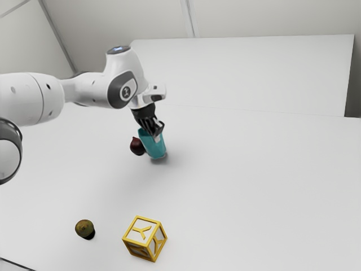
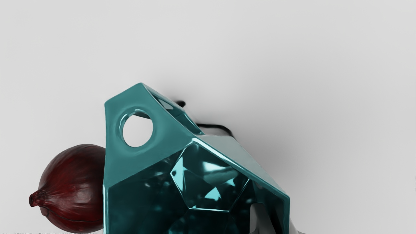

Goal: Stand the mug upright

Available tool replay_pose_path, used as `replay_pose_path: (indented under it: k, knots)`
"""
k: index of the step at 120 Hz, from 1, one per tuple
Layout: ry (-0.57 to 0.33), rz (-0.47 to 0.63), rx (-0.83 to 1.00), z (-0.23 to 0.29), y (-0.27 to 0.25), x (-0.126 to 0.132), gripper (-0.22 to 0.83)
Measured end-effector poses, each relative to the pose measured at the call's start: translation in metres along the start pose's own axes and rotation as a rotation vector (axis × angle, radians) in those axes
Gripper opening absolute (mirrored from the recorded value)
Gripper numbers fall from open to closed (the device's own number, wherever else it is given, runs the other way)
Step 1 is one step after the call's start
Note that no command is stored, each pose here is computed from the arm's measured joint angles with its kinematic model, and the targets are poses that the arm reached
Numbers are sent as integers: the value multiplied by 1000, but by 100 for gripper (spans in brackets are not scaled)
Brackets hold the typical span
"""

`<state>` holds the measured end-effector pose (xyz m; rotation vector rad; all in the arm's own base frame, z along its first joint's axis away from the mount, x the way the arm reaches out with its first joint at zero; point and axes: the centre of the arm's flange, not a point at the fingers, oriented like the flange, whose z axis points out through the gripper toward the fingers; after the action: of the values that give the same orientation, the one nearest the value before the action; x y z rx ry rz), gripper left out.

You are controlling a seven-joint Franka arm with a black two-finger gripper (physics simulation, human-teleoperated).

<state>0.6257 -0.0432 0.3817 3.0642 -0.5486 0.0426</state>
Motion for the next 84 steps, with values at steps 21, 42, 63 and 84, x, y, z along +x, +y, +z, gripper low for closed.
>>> replay_pose_path:
  k: [21,42,63,84]
  knots:
    - [-3,-49,-9,10,4,-3,-1]
    - [6,-86,-12,11,4,-2,32]
    - [60,-110,1,-44,5,4,48]
    - [173,-149,25,-215,4,-12,55]
